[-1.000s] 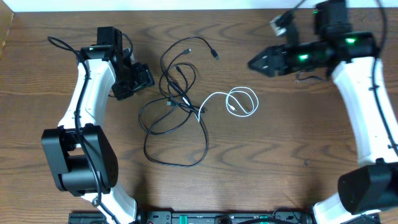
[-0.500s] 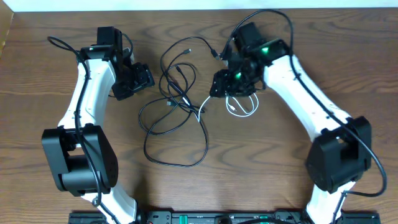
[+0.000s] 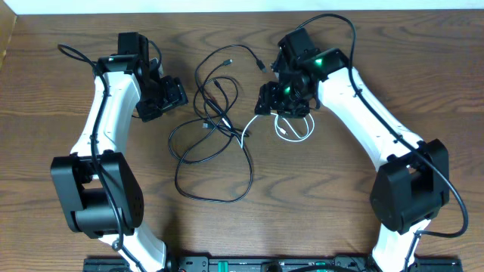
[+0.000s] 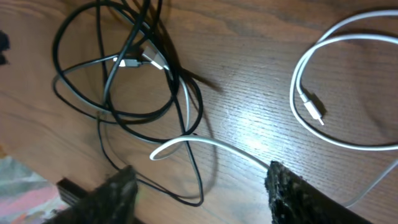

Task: Untangle cables

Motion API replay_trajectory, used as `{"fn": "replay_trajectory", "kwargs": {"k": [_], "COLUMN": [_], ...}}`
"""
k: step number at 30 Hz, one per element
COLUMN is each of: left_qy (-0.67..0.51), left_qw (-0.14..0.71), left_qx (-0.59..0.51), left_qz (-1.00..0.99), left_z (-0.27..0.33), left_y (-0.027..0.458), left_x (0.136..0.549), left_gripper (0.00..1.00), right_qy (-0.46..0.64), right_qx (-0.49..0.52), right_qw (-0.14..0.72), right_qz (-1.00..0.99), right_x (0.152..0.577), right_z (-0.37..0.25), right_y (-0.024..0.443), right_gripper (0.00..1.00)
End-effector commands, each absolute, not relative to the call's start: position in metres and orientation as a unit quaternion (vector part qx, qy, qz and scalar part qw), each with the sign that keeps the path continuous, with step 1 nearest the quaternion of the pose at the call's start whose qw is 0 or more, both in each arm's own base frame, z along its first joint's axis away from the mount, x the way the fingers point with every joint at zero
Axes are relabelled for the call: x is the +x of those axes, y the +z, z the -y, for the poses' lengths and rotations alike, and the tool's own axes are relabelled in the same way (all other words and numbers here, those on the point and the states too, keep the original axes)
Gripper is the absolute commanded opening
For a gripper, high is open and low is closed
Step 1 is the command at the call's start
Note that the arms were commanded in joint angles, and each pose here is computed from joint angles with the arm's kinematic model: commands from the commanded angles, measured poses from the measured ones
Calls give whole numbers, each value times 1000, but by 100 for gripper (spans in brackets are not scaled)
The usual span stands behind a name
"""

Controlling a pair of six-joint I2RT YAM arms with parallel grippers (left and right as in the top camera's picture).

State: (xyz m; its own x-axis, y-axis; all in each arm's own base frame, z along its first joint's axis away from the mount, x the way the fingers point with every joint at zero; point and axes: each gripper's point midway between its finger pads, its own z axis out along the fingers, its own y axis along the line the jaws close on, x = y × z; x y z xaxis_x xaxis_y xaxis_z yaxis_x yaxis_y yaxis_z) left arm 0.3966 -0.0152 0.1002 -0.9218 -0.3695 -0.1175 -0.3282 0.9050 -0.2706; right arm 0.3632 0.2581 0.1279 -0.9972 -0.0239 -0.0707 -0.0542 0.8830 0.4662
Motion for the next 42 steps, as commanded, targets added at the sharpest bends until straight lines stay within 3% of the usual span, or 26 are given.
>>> {"fn": "replay_trajectory", "kwargs": {"k": [1,14,29,33,34,36,42], "left_qy": [-123,-123,-123,-123,-123,-123,-123], "left_qw": [76,76,76,76,76,76,76], "left_qx": [-182,-182,-182,-182,-182,-182,-182], "left_qz": [-973,-973,-973,-973,-973,-973,-973], "left_z": [15,15,15,15,15,15,15], "left_y": [95,95,95,95,95,95,95], "left_x": [396,396,396,396,396,396,396], "left_gripper": [77,77,77,77,77,77,77], "right_qy": [228,212,187,192,198,206,357], "right_qx": [-8,-30,-24,-25,-30,-33,-124], "right_qw": [36,36,37,48,59,69,98], "right_qz": [-973,-976,-981,-980,-978,-976,-921], "right_x": [358,349,371,380,386,392,403], "right_z": [-269,-297,-311,-311,-310,-308,-314], "right_y": [126,105,39,35,39,45,119], "right_gripper": [64,64,61,48,29,1,1]}}
